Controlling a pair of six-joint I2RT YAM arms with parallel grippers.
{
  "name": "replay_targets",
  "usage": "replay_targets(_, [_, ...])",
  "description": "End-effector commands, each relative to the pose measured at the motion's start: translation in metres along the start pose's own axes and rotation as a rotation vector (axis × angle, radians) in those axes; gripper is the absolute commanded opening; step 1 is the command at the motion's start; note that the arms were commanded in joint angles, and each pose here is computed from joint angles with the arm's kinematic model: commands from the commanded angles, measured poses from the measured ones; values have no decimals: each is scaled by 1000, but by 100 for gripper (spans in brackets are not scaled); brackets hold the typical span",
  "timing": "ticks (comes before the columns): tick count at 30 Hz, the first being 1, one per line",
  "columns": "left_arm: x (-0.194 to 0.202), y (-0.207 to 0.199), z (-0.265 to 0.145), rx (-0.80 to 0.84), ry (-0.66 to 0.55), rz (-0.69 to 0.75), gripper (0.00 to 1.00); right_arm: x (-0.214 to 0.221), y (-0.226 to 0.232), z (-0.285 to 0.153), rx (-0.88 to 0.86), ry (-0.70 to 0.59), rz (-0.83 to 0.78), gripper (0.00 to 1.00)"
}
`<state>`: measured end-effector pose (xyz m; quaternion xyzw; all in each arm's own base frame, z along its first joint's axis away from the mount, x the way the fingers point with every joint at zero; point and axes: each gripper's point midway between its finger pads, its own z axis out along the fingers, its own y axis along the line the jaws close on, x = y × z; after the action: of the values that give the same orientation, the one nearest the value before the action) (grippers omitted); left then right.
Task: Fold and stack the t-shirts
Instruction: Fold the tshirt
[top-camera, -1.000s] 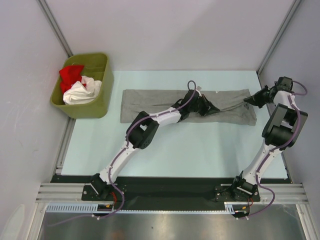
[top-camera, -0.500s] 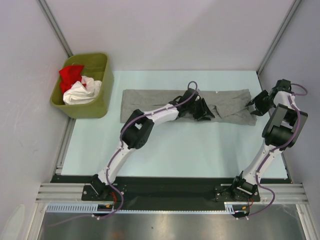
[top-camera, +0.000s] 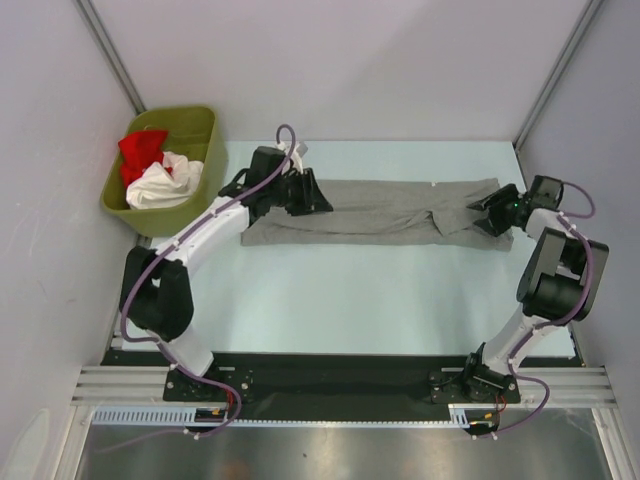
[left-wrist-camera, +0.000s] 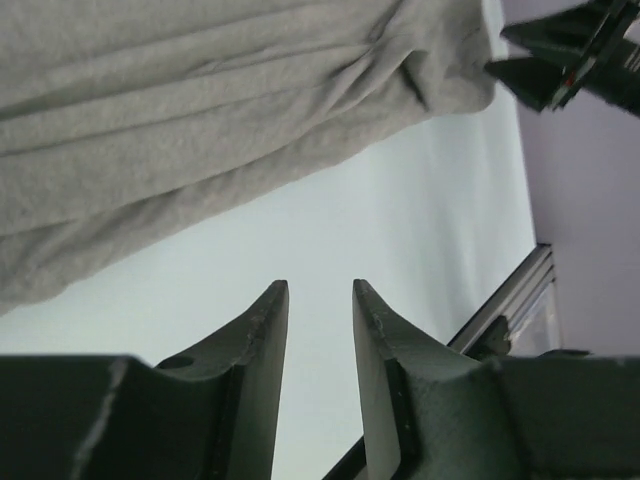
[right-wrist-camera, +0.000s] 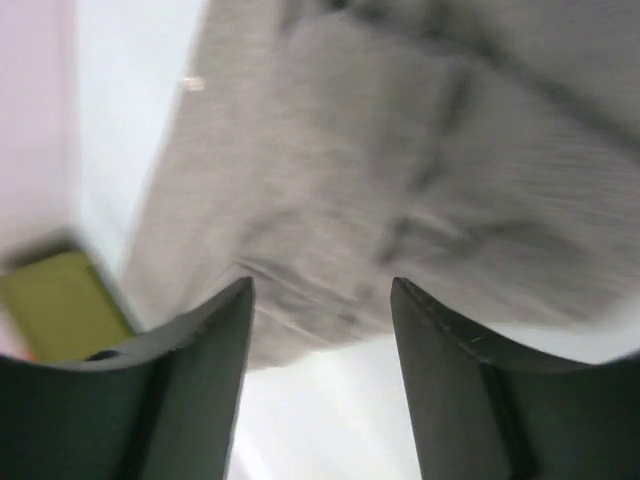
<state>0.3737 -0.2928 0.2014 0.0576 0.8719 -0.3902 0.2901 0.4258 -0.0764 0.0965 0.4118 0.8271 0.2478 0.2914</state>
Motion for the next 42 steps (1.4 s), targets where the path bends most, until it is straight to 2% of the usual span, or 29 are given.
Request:
replay_targets(1, [45, 14, -5, 15, 112, 42, 36, 10, 69, 19, -353, 29, 64, 56])
replay_targets(2, [48, 12, -6, 28, 114, 26, 36, 20, 77, 31, -385, 64, 103, 41])
replay_targets(4, [58, 13, -8, 45, 115, 8, 36, 25, 94, 40, -467, 68, 77, 30])
replay_targets(5, [56, 8, -14, 55, 99, 4, 36, 30, 97, 50, -501, 91, 93, 18])
replay_targets(8, [62, 12, -23, 33, 92, 15, 36, 51, 102, 71, -511, 136, 124, 11])
replay_targets(13, [66, 26, -39, -6, 83, -9, 35, 107, 99, 103, -509, 203, 189, 7])
replay_targets(14, [67, 28, -42, -8, 81, -13, 35, 108, 104, 106, -555, 183, 195, 6])
replay_targets(15, [66, 31, -47, -14, 72, -25, 35, 125, 90, 117, -526, 217, 268, 6])
replay_targets(19, [62, 37, -58, -26, 60, -23, 35, 124, 79, 134, -547, 201, 324, 6])
replay_targets(21, [59, 40, -62, -40, 59, -22, 35, 111, 91, 122, -590, 173, 279, 6])
replay_targets(24, [57, 48, -65, -66, 50, -7, 36, 89, 87, 110, -542, 154, 255, 6])
replay_targets(25, [57, 52, -63, -75, 52, -2, 37, 73, 99, 97, -562, 115, 167, 6])
replay_targets(26, [58, 55, -63, -82, 55, -3, 37, 70, 85, 96, -485, 143, 182, 6])
replay_targets(28, [61, 60, -59, -85, 75, -11, 37, 57, 83, 85, -411, 132, 94, 6])
replay_targets(32, [67, 66, -56, -84, 94, -33, 38, 28, 67, 72, -334, 86, 38, 6])
replay_targets(38, [74, 71, -61, -102, 103, -48, 38, 10, 37, 89, -317, 87, 71, 6])
replay_targets(42, [82, 84, -70, -172, 108, -49, 39, 4, 13, 122, -290, 96, 90, 6])
